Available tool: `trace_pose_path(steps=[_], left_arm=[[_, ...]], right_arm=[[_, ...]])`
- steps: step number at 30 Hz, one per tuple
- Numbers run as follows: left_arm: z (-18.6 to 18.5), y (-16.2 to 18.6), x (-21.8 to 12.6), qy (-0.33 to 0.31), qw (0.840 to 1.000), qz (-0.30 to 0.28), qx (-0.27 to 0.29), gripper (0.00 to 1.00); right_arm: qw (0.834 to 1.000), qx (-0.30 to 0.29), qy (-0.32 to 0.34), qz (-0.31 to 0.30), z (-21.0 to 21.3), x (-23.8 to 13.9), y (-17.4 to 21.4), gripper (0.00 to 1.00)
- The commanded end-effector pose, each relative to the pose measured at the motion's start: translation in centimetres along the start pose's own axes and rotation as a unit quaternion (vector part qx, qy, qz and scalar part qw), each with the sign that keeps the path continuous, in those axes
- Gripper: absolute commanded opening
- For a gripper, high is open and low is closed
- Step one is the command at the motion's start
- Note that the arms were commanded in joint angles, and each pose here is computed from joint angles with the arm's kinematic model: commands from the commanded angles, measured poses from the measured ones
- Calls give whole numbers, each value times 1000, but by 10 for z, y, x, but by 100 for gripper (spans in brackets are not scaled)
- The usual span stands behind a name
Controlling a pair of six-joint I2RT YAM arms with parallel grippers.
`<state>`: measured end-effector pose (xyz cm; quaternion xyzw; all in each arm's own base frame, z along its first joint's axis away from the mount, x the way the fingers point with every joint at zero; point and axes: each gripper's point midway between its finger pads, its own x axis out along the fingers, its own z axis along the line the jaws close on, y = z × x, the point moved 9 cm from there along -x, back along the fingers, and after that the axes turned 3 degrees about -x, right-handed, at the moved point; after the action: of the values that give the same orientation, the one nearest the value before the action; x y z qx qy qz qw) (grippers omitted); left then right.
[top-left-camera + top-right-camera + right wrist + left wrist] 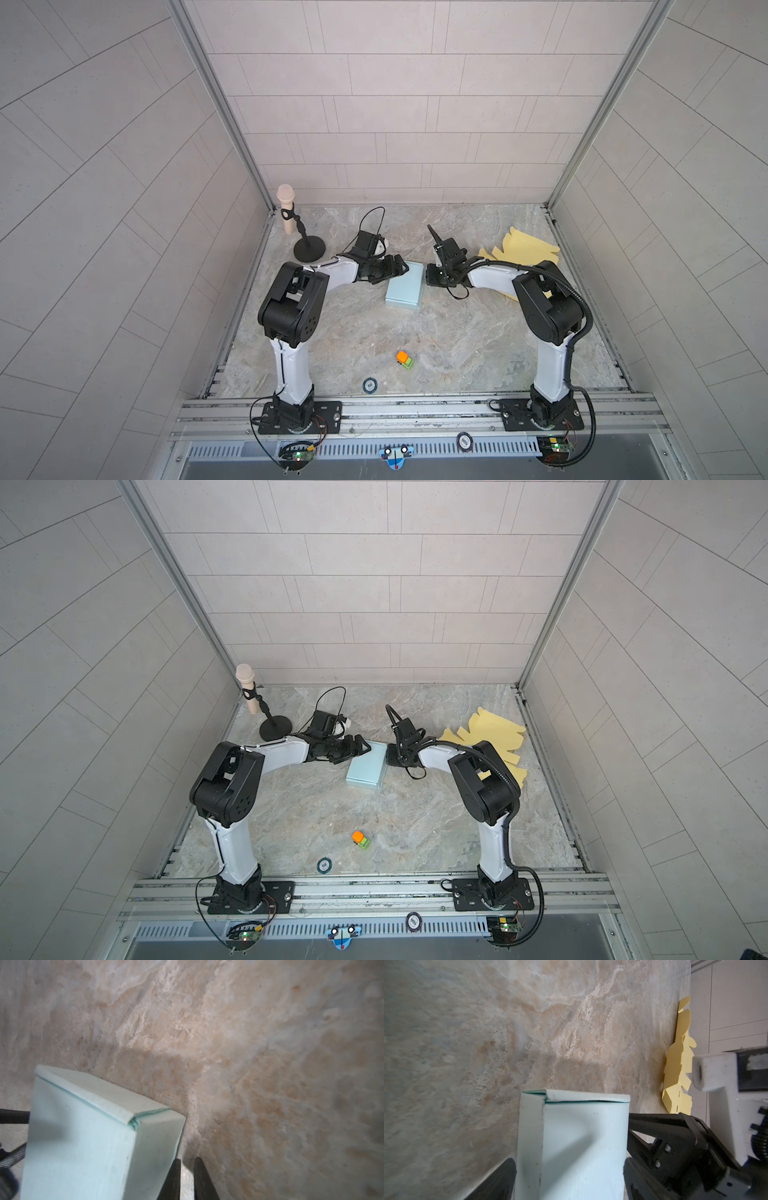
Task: Fold the paper box
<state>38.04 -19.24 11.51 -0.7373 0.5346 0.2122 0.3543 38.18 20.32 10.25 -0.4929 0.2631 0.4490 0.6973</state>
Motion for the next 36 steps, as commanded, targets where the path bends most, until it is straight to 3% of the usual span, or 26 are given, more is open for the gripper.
trace_pose_path(steps=[1, 16, 25, 36], left_arm=[[-5, -4, 7, 2, 1000, 3, 9, 82], [-34, 8, 29, 46, 999, 22, 19, 77], [-24, 3, 13, 60, 998, 4, -2, 77], [2, 10, -20, 26, 999, -18, -8, 86]], right_arm=[[1000, 3, -5, 15, -1, 11, 2, 17], [995, -12, -98, -5, 39, 11, 3, 16], [998, 30, -63, -7, 2, 4, 8, 17], [1000, 21, -16, 3, -24, -20, 28, 19]])
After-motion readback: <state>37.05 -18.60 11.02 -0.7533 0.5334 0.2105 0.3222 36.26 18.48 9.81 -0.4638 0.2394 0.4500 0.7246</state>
